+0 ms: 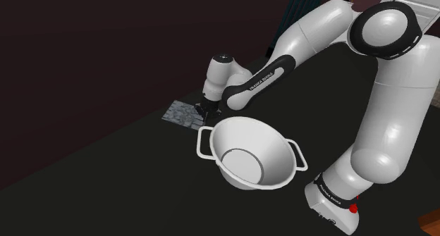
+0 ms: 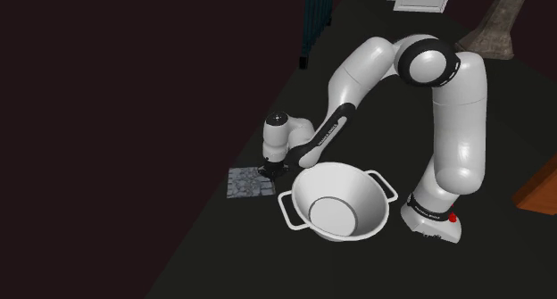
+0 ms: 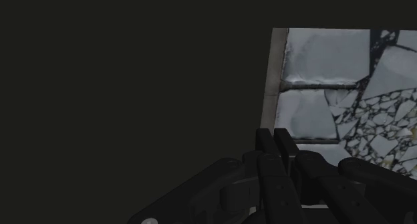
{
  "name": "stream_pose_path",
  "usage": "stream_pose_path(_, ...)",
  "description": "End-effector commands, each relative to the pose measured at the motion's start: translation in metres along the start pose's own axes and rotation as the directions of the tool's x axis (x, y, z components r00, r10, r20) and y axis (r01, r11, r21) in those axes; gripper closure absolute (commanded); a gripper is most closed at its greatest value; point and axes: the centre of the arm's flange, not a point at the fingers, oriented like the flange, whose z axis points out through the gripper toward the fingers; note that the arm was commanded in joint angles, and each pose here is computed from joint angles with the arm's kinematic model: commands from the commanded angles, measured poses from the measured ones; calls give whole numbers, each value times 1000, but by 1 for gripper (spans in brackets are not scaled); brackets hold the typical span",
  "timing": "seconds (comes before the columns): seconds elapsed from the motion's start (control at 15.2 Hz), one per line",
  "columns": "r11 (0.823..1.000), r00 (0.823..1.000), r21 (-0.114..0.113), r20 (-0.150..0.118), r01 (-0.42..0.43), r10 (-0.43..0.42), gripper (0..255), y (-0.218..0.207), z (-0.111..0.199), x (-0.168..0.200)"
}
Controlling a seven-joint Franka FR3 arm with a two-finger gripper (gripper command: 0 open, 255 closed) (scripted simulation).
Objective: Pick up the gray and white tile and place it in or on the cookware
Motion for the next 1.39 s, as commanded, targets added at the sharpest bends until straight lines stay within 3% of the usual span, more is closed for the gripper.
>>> stream_pose_path(0.0,1000,1000,1,0,0,0,255,0,0,0)
stream_pose_path(1.32,1000,1000,1,0,0,0,255,-4,-99,15)
